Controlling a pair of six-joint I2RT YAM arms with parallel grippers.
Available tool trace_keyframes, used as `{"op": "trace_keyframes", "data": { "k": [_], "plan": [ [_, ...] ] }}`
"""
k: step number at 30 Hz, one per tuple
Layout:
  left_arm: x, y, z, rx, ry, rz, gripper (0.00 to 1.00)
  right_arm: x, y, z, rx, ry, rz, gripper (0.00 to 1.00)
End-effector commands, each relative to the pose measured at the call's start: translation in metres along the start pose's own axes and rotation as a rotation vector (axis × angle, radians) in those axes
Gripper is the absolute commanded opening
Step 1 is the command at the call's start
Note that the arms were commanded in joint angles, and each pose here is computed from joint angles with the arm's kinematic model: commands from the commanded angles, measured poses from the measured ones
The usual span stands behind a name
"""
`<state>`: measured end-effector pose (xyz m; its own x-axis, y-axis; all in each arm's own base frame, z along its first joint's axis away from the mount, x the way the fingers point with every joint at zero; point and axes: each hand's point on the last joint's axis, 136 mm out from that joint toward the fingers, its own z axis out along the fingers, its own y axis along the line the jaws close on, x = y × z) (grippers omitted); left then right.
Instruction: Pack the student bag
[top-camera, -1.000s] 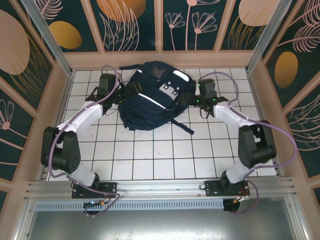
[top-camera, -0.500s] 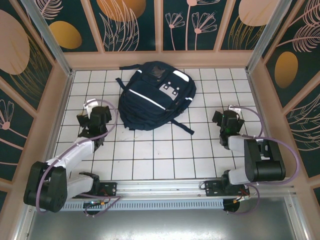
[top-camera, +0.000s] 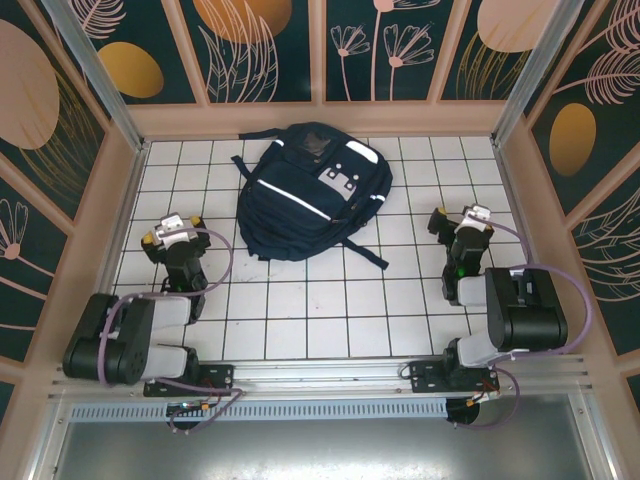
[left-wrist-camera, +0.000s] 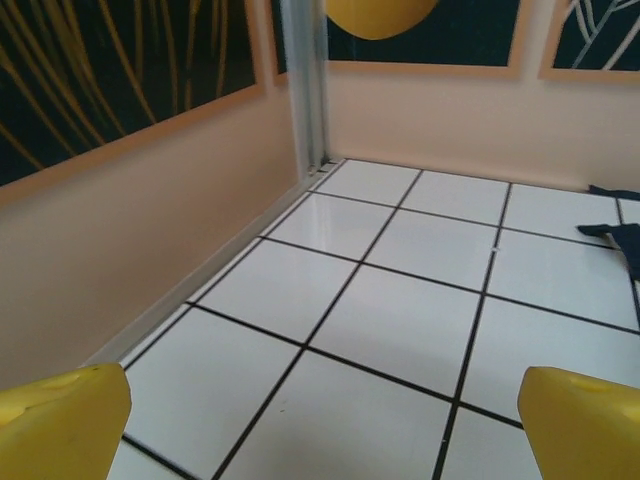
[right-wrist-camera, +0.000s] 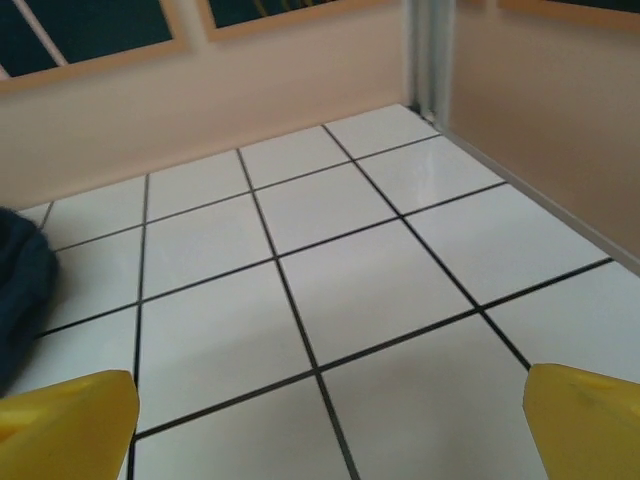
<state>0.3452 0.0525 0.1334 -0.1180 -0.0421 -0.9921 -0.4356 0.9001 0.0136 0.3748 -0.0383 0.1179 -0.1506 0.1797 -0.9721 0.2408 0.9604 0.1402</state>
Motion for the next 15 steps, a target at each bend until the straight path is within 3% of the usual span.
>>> {"op": "trace_keyframes", "data": {
  "k": [1,5,15],
  "plan": [
    [-0.012,-0.026,0.005,0.175,-0.069,-0.061,0.99,-0.009,0.005,-0.011,-0.067,-0.087,-0.005,0.99],
    [-0.008,-0.034,0.004,0.267,-0.065,-0.050,0.99,-0.005,0.004,-0.008,-0.042,-0.069,-0.015,0.99],
    [-0.005,-0.037,0.011,0.264,-0.037,-0.039,0.99,-0.004,0.005,-0.007,-0.042,-0.062,-0.017,0.99]
  ]
}}
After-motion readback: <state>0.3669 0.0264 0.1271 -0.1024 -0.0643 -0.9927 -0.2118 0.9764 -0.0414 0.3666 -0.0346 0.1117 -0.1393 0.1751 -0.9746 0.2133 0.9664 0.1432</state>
